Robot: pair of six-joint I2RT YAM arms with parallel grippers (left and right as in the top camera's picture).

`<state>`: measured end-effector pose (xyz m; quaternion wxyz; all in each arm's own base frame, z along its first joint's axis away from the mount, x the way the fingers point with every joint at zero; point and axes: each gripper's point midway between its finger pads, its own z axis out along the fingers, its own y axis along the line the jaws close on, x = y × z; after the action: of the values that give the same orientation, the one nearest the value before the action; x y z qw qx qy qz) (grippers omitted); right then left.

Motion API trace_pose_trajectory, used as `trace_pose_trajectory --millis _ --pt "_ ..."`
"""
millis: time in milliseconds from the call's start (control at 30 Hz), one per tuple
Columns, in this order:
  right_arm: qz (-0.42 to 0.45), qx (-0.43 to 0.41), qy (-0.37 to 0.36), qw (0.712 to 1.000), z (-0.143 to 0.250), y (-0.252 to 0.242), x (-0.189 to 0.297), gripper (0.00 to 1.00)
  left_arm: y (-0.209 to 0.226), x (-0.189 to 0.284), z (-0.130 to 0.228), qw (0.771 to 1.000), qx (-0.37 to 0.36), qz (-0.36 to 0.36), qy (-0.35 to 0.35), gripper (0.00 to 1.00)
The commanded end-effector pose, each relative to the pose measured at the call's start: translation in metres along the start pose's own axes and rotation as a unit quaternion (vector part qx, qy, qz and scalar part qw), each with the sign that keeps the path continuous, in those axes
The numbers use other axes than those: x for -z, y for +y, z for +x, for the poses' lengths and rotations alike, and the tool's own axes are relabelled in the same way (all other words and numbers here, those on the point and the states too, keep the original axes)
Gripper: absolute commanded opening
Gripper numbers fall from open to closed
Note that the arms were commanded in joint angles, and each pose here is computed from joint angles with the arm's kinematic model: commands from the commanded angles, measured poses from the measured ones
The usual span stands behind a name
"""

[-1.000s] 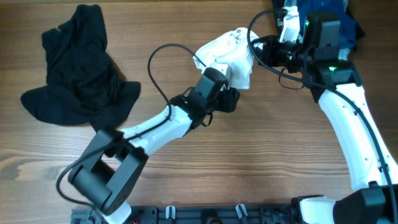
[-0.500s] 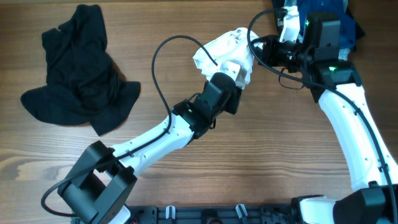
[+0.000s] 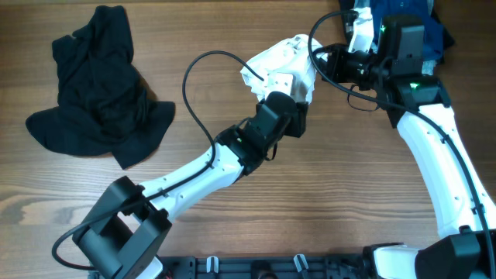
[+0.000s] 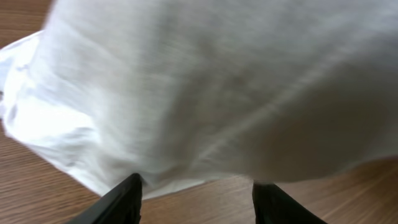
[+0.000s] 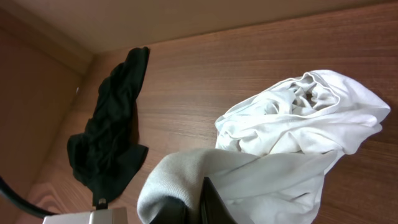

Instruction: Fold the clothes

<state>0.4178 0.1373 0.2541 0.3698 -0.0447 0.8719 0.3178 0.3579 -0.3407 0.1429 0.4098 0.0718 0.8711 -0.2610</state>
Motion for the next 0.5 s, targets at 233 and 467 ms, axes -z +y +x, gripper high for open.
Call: trace_pose_trajectory --millis 233,467 --pt "0.001 0.015 -0.011 1.000 -0.006 0.002 0.004 0.04 -0.006 -0.010 -0.002 1.000 0.014 -0.002 -0.027 0.72" --pt "0.001 0.015 -0.011 1.000 -0.006 0.002 0.004 0.04 0.028 -0.016 -0.021 0.992 0.021 -0.085 -0.093 0.70"
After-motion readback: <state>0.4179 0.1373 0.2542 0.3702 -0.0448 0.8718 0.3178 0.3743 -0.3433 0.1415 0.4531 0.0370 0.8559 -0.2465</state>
